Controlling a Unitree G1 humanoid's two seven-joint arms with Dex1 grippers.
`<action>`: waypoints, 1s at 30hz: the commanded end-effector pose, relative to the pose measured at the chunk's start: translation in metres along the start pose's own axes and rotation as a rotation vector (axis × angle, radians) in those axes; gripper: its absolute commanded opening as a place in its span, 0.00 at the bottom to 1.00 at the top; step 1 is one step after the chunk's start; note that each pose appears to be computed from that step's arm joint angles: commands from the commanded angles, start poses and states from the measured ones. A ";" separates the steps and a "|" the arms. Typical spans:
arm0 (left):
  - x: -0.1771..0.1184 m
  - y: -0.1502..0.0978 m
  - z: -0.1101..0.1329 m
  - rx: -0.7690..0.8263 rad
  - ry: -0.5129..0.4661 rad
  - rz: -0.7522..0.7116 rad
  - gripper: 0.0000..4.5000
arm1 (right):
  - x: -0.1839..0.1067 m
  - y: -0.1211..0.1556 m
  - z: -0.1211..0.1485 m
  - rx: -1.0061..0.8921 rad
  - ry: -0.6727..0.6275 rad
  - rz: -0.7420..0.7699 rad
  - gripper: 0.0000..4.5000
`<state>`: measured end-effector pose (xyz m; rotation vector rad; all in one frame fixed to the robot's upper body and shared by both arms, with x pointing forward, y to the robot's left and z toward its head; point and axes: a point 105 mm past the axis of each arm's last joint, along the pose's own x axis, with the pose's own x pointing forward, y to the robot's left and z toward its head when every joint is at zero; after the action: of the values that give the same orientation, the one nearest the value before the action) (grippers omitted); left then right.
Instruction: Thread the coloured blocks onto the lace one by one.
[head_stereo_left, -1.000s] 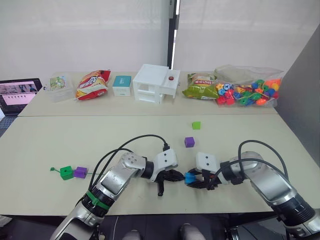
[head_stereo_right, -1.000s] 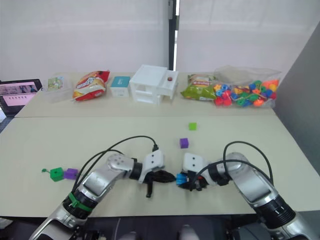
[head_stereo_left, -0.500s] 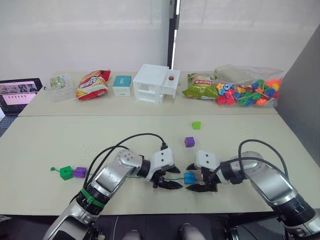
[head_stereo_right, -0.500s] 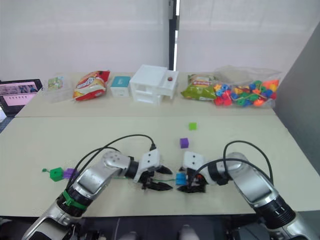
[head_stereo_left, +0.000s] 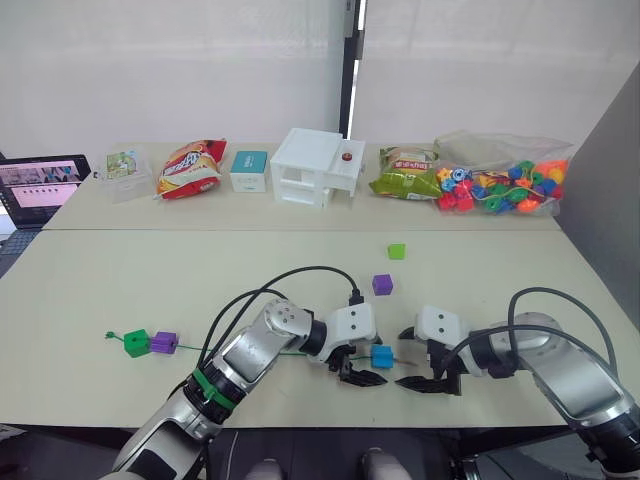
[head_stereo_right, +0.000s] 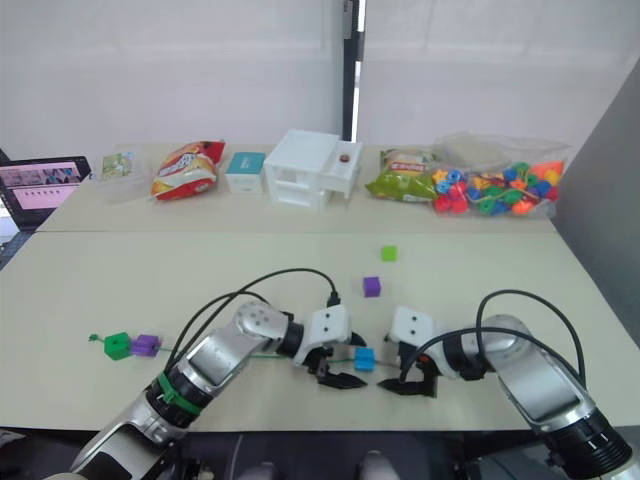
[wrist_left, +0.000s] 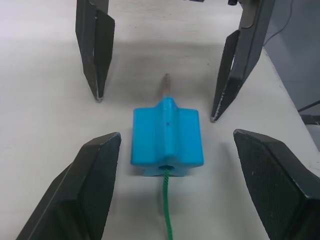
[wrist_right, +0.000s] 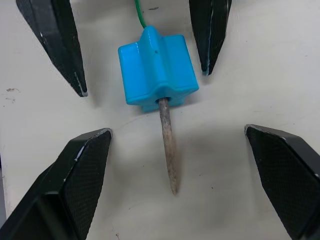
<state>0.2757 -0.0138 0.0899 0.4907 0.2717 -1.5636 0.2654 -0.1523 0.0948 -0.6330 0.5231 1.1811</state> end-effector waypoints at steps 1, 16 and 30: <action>0.007 0.004 0.006 0.036 -0.009 0.018 0.84 | -0.005 -0.002 0.001 -0.016 0.001 -0.025 1.00; 0.005 0.001 0.011 0.023 -0.048 -0.021 0.30 | -0.006 -0.003 -0.001 -0.016 -0.001 -0.025 0.74; -0.019 0.007 0.005 -0.017 -0.040 0.037 0.30 | -0.006 -0.005 0.006 -0.097 -0.036 0.009 0.00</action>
<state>0.2805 -0.0050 0.0881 0.4726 0.2930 -1.5460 0.2665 -0.1540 0.0951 -0.6602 0.4796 1.2230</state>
